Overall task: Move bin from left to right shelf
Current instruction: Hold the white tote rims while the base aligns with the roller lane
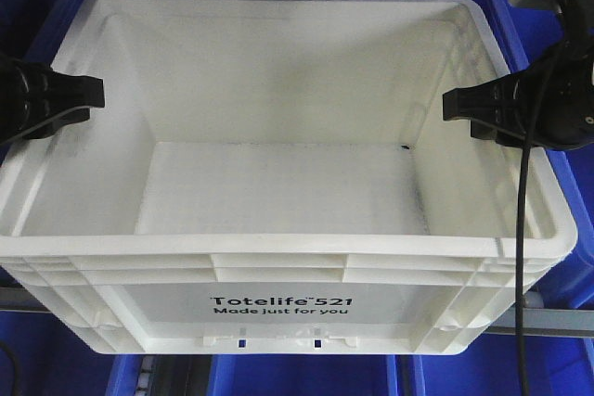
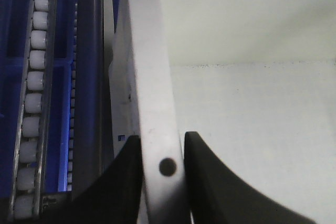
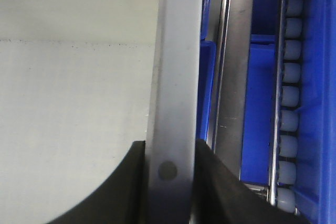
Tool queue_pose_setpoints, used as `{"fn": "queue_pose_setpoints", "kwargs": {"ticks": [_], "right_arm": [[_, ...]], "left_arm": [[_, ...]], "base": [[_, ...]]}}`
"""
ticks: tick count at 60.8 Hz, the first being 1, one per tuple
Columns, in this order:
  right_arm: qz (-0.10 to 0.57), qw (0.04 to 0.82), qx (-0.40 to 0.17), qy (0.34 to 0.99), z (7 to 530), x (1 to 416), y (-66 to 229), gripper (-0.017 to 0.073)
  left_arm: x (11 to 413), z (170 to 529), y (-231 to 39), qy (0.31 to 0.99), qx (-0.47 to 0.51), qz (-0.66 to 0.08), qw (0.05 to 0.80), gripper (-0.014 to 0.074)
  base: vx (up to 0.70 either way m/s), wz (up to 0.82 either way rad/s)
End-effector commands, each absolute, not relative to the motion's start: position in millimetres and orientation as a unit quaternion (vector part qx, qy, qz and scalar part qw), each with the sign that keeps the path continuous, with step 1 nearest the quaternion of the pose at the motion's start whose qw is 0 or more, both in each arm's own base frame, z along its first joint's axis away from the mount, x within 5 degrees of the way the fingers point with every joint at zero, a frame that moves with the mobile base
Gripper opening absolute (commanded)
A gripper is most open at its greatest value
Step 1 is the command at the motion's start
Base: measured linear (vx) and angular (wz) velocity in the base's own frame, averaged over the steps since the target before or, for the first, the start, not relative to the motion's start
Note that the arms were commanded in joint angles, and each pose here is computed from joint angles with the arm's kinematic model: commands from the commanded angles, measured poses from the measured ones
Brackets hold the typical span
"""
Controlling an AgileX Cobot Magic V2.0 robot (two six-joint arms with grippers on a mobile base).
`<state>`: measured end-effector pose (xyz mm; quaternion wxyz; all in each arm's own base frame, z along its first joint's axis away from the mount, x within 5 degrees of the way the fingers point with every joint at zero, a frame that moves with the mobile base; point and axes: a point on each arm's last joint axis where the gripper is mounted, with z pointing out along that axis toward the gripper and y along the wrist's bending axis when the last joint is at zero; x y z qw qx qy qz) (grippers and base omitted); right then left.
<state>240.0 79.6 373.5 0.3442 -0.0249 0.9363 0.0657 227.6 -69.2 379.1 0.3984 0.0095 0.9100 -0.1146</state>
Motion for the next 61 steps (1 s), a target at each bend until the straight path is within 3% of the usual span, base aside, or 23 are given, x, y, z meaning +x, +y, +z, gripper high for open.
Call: {"fn": "queue_pose_setpoints", "kwargs": {"ticks": [1,61], "right_arm": [[0.047,0.436,-0.034,0.898,402.3,241.0,69.7,-0.0009],[0.047,0.436,-0.034,0.898,402.3,241.0,69.7,-0.0009]], "left_arm": [[223.3,409.5,-64.7,0.867,0.027,-0.113,0.485,-0.0006],[223.3,409.5,-64.7,0.867,0.027,-0.113,0.485,-0.0006]], "base": [[0.11,-0.09],[0.08,-0.04]]}}
